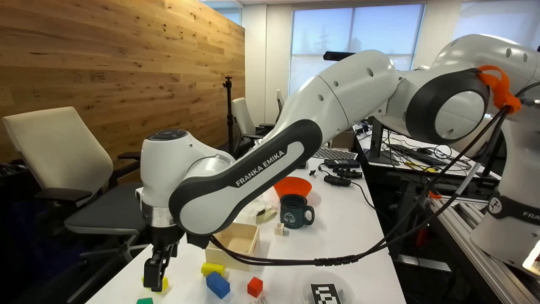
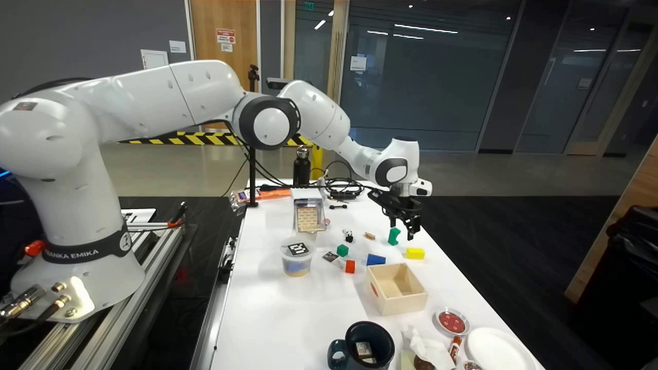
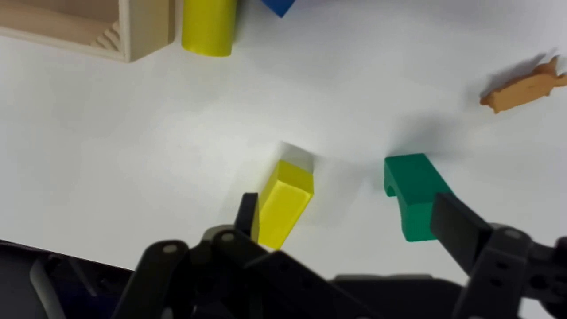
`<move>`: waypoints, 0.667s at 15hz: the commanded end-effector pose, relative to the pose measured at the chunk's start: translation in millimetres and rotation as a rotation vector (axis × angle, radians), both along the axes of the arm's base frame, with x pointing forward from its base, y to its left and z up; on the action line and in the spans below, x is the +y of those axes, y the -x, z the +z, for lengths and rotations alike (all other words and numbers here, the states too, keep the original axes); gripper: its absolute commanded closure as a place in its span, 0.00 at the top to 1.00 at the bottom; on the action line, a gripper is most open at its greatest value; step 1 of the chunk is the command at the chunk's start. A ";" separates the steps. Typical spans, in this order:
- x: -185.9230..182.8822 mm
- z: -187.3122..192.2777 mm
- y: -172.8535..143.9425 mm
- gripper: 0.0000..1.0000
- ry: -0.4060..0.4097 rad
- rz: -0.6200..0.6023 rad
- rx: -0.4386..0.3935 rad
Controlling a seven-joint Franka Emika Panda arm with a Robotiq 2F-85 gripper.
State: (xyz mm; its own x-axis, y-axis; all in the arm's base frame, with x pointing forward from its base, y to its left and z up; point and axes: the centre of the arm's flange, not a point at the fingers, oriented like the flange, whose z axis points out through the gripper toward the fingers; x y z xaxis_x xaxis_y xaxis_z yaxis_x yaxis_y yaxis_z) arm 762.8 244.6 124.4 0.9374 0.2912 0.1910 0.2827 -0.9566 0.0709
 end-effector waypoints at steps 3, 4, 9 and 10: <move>7.8 -2.2 -8.9 1.00 0.001 0.126 0.058; 8.4 -3.4 -7.3 1.00 0.004 0.159 0.074; 11.9 -3.2 -0.5 1.00 -0.034 0.337 0.102; 13.7 -3.5 0.4 1.00 -0.044 0.366 0.107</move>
State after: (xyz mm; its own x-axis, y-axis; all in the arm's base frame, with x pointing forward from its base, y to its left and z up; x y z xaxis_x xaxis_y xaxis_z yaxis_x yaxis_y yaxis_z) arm 753.9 257.3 119.7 0.8317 0.5410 0.1248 0.5417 -0.8400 0.0309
